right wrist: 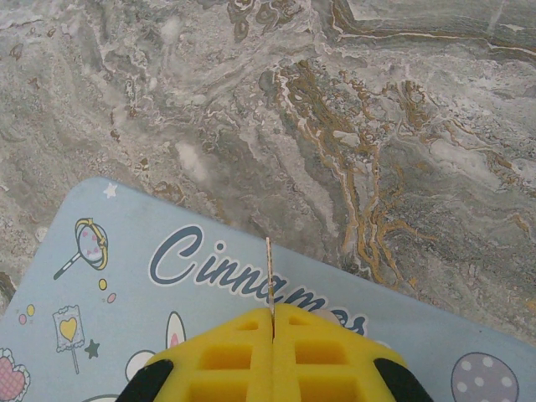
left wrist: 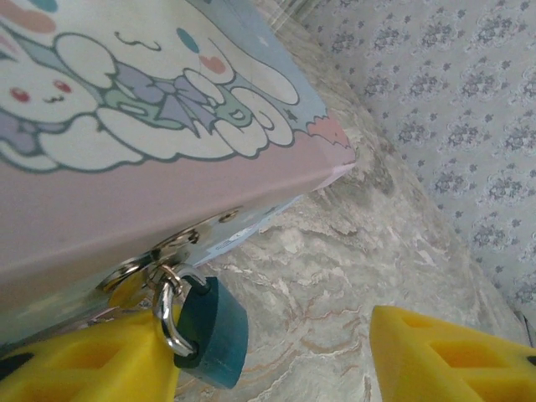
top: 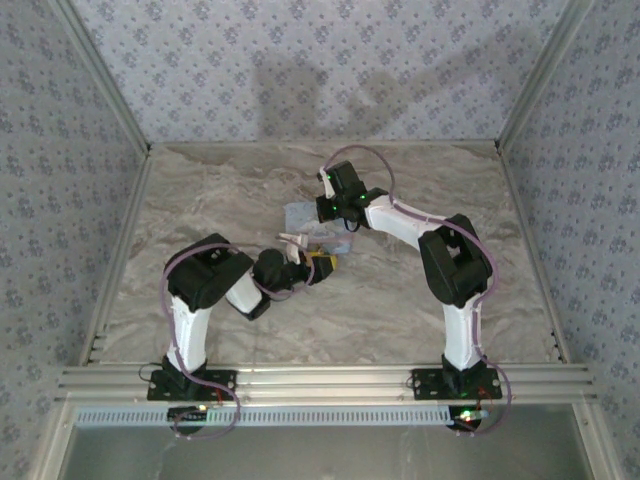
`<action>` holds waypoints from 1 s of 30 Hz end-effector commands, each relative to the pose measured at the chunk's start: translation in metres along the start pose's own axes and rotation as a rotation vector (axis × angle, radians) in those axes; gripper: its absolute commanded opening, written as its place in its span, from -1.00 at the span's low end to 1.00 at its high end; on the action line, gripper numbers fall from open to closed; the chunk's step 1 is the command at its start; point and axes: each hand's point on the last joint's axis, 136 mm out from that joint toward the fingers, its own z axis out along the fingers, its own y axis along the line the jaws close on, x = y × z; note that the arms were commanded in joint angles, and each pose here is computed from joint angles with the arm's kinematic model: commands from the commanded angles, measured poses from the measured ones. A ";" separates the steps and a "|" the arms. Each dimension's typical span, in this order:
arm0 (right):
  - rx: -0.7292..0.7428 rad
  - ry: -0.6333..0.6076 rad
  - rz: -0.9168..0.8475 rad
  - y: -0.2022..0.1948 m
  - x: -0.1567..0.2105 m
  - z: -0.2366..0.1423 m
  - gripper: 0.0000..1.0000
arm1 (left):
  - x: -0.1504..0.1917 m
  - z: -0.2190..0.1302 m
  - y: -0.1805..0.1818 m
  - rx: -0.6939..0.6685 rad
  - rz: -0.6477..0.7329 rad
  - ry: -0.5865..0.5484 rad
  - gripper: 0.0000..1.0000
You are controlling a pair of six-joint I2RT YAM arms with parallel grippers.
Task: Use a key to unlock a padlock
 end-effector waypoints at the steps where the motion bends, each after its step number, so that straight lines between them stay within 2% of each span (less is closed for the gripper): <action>1: 0.019 0.079 -0.006 -0.002 0.026 0.001 -1.00 | 0.034 -0.002 0.027 -0.085 -0.074 0.115 0.15; 3: 0.019 0.080 -0.005 -0.003 0.026 0.000 -1.00 | 0.037 0.000 0.029 -0.095 -0.077 0.118 0.20; 6: 0.020 0.080 -0.008 -0.002 0.027 -0.001 -1.00 | 0.037 -0.001 0.035 -0.122 -0.082 0.107 0.14; 14: 0.023 0.076 -0.009 -0.003 0.026 -0.002 -1.00 | 0.044 -0.002 0.039 -0.127 -0.096 0.130 -0.31; 18: 0.023 0.076 -0.009 -0.003 0.027 -0.002 -1.00 | 0.044 -0.003 0.041 -0.136 -0.099 0.133 -0.36; 20: 0.023 0.077 -0.008 -0.003 0.028 -0.003 -1.00 | 0.044 -0.004 0.043 -0.140 -0.104 0.135 -0.49; 30: 0.028 0.052 0.006 -0.009 0.019 -0.012 -1.00 | 0.044 -0.008 0.042 -0.147 -0.124 0.154 -0.76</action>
